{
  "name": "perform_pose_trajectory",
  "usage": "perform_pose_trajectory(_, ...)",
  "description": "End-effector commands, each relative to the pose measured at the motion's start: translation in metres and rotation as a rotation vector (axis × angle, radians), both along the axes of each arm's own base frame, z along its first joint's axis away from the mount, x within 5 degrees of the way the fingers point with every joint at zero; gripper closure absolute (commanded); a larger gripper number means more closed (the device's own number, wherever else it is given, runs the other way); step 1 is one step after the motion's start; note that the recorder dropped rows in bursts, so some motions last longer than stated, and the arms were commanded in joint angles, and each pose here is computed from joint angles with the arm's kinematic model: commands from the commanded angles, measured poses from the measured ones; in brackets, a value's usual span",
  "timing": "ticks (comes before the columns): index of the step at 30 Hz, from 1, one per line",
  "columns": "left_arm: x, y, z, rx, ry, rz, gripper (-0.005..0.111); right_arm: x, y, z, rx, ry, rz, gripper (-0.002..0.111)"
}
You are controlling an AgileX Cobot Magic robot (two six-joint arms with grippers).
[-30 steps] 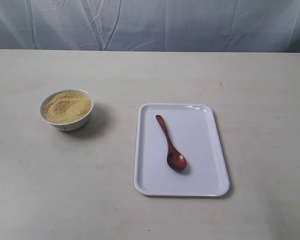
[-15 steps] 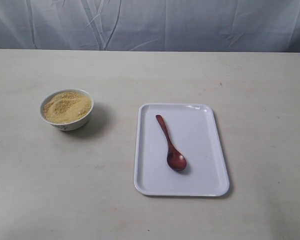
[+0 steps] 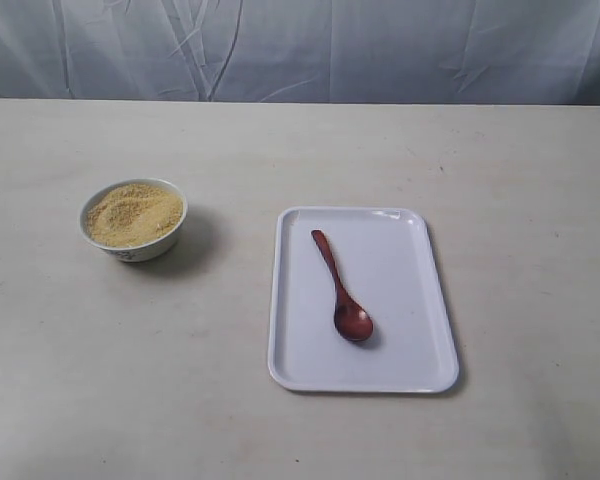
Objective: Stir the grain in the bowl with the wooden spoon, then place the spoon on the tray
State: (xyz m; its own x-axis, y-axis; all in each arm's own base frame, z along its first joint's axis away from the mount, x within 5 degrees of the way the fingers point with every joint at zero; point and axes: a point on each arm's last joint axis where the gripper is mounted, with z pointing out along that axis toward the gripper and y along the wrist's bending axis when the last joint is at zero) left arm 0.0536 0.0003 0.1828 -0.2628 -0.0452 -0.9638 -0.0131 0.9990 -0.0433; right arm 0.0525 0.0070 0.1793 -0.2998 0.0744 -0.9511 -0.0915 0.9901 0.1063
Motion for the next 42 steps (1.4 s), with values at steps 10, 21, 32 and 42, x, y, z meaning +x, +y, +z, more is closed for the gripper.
perform_pose_trajectory(10, 0.0001, -0.0005, 0.0000, -0.001, -0.017, -0.005, 0.107, 0.0001, -0.0005, 0.0013, -0.005, -0.020, -0.006, 0.106)
perform_pose_trajectory(21, 0.0001, -0.0004, 0.0000, 0.002, -0.017, -0.004, 0.107, 0.0001, -0.0004, 0.0011, -0.003, -0.018, -0.005, 0.106)
perform_pose_trajectory(32, 0.0001, -0.0004, 0.0000, 0.002, -0.017, -0.004, 0.107, 0.0001, -0.0005, 0.0011, -0.007, -0.018, -0.005, 0.106)
perform_pose_trajectory(42, 0.0001, -0.0004, 0.0000, 0.002, -0.017, -0.004, 0.107, 0.0004, -0.0029, 0.0013, -0.103, -0.031, -0.004, 0.106)
